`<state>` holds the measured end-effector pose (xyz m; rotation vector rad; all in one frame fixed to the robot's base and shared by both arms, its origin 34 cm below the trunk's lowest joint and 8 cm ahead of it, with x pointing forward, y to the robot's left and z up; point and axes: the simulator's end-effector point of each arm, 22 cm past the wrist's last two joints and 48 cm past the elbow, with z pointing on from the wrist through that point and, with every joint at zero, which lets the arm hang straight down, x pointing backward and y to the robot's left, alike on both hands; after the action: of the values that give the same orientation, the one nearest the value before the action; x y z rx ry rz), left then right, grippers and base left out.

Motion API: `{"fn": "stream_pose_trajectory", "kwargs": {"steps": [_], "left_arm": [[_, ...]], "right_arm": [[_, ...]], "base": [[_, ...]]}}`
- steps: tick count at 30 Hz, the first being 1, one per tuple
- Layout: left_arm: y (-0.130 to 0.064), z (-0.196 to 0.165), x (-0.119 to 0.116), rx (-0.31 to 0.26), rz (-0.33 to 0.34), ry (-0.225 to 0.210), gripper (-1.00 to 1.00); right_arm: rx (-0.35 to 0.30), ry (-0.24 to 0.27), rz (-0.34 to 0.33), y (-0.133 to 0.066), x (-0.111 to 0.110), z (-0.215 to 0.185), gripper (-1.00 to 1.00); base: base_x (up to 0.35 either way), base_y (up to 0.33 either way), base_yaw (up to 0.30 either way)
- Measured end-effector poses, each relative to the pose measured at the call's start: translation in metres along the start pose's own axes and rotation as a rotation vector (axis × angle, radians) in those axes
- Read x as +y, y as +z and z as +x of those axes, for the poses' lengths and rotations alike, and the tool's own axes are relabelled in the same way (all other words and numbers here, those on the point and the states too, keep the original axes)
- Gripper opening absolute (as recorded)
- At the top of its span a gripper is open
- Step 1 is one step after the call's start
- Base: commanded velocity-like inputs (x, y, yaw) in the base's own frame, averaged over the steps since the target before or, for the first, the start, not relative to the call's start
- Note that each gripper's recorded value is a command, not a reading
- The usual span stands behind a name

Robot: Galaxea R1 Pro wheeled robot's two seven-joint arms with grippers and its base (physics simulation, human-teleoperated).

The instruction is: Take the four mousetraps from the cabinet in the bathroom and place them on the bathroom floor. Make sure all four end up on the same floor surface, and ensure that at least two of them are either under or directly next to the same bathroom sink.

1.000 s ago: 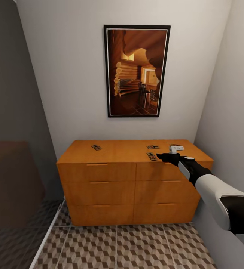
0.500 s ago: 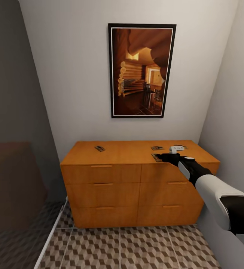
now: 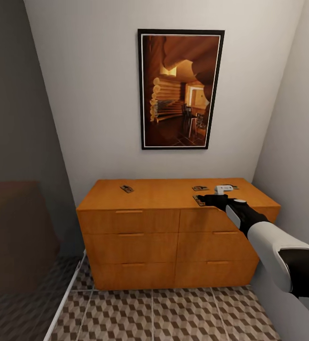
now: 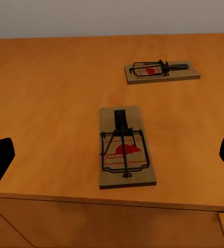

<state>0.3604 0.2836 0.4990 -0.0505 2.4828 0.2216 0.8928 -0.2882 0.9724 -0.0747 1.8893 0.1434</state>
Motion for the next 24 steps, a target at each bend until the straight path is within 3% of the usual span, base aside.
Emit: {"fn": "stream_pose_trajectory", "kwargs": {"steps": [6, 15, 24], "left_arm": [[0.000, 0.000, 0.000, 0.000, 0.000, 0.000, 1.00], [0.000, 0.000, 0.000, 0.000, 0.000, 0.000, 1.00], [0.000, 0.000, 0.000, 0.001, 0.000, 0.000, 1.00]], "right_arm": [[-0.016, -0.005, 0.006, -0.001, -0.004, -0.003, 1.00], [-0.019, -0.010, 0.036, -0.006, -0.028, -0.003, 1.00], [-0.020, -0.013, 0.045, -0.008, -0.035, -0.004, 1.00]], "base": [[0.000, 0.000, 0.000], [0.009, 0.000, 0.000], [0.146, 0.044, 0.000]]}}
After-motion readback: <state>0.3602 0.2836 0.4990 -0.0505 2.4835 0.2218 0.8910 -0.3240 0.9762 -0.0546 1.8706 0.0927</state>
